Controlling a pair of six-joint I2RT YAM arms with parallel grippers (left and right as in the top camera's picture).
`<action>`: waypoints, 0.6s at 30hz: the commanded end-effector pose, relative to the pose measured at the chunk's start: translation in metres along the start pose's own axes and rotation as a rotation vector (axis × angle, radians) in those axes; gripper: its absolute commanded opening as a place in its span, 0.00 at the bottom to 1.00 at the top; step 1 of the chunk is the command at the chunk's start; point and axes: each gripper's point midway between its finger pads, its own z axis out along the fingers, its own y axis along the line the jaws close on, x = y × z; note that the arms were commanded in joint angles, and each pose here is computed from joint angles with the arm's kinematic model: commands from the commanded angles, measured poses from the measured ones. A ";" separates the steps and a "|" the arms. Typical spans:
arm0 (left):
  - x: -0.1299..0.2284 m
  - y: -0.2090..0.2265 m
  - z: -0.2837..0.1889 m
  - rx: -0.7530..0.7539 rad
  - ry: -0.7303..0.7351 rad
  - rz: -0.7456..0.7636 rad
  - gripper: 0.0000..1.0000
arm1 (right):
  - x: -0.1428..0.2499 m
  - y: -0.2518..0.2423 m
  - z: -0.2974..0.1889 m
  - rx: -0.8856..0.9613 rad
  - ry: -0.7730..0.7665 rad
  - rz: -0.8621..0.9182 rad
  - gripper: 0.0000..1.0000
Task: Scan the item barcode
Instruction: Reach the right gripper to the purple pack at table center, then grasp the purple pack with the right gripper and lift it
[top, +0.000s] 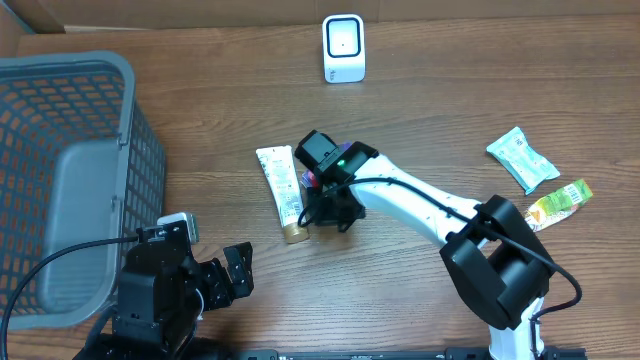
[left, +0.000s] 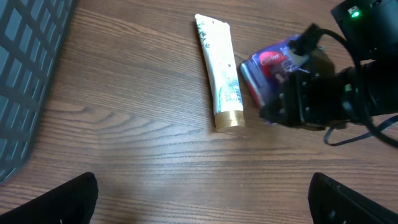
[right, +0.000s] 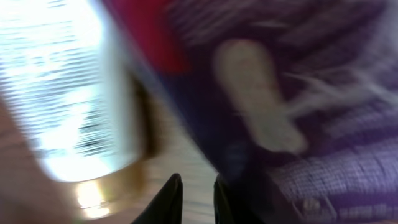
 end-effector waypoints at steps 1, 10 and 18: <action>0.001 -0.001 -0.002 0.011 -0.006 -0.003 1.00 | -0.019 -0.041 -0.007 0.144 -0.063 0.045 0.16; 0.001 -0.001 -0.002 0.011 -0.006 -0.003 1.00 | -0.048 -0.137 -0.031 0.354 -0.103 0.146 0.27; 0.001 -0.001 -0.002 0.011 -0.006 -0.003 0.99 | -0.112 -0.111 -0.040 -0.106 -0.213 0.159 0.39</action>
